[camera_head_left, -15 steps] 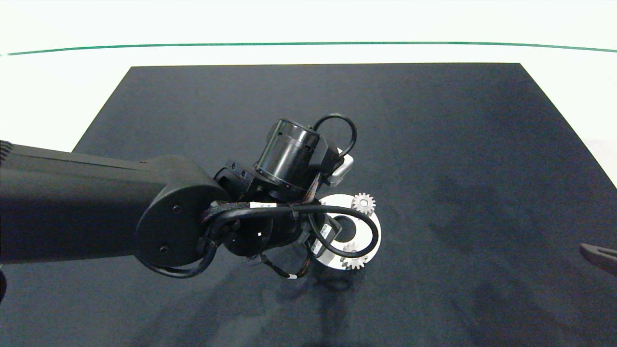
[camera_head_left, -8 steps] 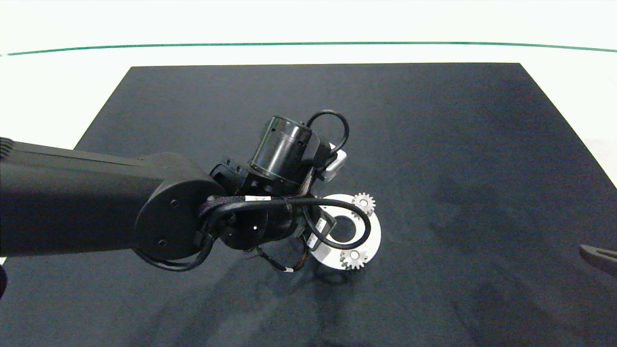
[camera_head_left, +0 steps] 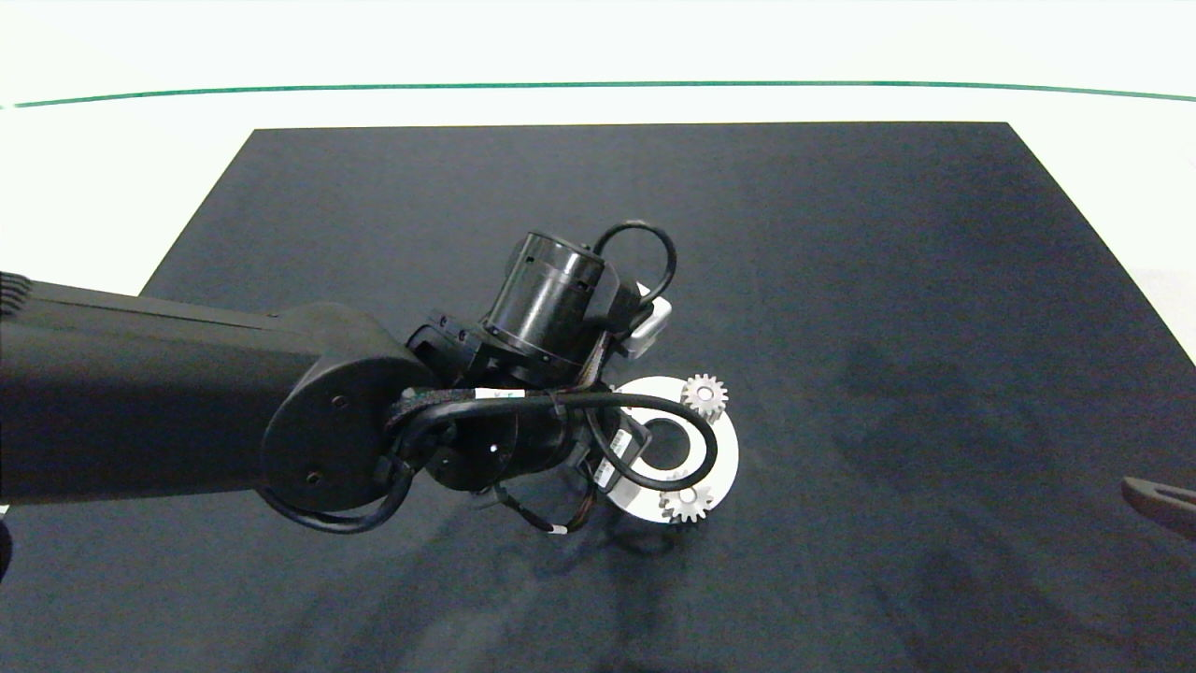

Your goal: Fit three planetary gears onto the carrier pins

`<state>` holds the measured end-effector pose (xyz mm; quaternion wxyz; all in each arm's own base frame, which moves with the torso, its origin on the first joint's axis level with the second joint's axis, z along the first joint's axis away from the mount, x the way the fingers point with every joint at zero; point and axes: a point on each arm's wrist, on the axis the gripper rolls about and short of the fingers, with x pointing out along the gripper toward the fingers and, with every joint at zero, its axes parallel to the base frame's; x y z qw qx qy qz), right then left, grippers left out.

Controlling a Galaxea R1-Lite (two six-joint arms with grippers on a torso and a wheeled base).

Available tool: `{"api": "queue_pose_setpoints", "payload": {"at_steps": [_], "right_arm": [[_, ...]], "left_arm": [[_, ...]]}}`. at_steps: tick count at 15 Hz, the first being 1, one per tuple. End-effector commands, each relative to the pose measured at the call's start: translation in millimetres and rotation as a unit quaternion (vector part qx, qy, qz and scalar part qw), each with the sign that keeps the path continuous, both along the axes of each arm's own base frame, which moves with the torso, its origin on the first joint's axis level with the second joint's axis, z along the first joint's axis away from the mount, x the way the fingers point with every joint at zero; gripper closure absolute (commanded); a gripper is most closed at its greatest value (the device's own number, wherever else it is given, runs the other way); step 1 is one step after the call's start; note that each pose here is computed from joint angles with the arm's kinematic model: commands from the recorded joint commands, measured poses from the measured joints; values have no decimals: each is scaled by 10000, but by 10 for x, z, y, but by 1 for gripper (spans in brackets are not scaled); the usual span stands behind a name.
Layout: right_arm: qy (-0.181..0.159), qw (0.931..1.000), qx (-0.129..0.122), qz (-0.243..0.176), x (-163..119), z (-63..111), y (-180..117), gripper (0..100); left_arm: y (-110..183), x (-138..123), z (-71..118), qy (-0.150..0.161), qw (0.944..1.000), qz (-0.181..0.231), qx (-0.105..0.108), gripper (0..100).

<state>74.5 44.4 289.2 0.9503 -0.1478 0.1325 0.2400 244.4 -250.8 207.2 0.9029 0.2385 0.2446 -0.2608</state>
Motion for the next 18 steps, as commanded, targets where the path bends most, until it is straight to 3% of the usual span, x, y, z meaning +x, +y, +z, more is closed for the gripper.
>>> {"api": "queue_pose_setpoints", "payload": {"at_steps": [1, 11, 18], "right_arm": [[4, 10000, -19, 4, -1, -2, -1, 0], [11, 10000, -40, 9, 0, -10, 0, 0], [31, 10000, -38, 69, 3, -16, 5, 0]], "left_arm": [[4, -3, -4, 4, 10000, 3, 17, 100], [21, 10, -42, 156, 9998, -145, -59, 100], [7, 30, -56, -23, 9995, -150, -262, 100]]}}
